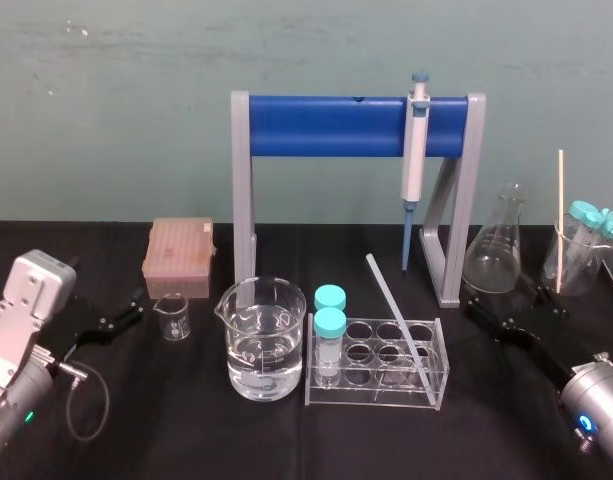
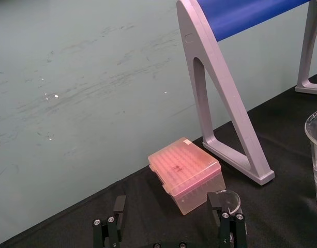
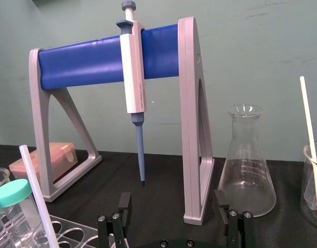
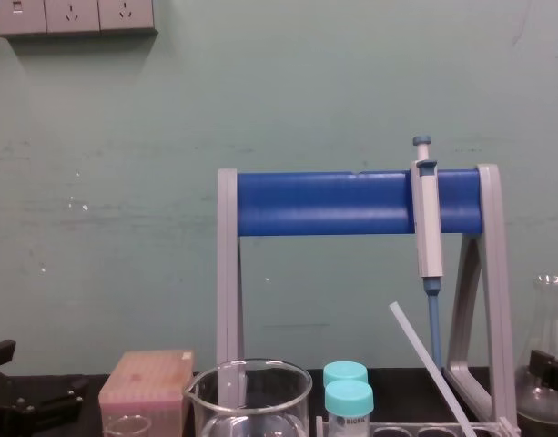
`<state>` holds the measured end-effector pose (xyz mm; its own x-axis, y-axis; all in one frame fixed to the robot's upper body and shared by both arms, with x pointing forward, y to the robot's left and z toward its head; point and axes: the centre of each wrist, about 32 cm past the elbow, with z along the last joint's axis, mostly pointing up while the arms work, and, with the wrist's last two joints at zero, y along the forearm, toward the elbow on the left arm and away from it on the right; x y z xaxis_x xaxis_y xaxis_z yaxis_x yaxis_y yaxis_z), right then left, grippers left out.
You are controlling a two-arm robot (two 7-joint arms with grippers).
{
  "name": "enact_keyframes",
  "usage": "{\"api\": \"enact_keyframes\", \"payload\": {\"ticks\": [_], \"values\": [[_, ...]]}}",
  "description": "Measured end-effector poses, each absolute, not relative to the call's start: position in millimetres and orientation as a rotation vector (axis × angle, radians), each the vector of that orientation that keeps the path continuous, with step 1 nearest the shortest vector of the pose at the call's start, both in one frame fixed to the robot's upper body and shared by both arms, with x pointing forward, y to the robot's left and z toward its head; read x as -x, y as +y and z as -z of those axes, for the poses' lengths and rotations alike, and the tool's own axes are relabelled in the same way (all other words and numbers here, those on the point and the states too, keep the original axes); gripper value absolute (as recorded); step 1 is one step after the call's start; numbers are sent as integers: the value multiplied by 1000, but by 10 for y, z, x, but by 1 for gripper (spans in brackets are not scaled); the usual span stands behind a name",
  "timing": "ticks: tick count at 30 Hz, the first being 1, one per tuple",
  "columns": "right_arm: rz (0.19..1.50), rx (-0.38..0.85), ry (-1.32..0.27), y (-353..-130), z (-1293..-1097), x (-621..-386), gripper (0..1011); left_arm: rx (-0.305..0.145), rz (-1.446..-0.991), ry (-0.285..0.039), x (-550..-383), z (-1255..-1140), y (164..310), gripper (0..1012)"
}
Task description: Pick up the stirring rod with one hand, then place it down.
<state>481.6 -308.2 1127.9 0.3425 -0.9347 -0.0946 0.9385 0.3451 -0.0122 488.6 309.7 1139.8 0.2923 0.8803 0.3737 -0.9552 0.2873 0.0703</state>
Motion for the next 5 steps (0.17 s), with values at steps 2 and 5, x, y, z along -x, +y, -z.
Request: {"api": "enact_keyframes", "payload": {"ticks": [2, 5], "values": [[1217, -47, 89, -3082, -11279, -4816, 1003, -305, -1248, -285, -4886, -11398, 3097, 1000], [1217, -47, 89, -3082, -11279, -4817, 1003, -304, -1248, -285, -4886, -11398, 3097, 1000]]}}
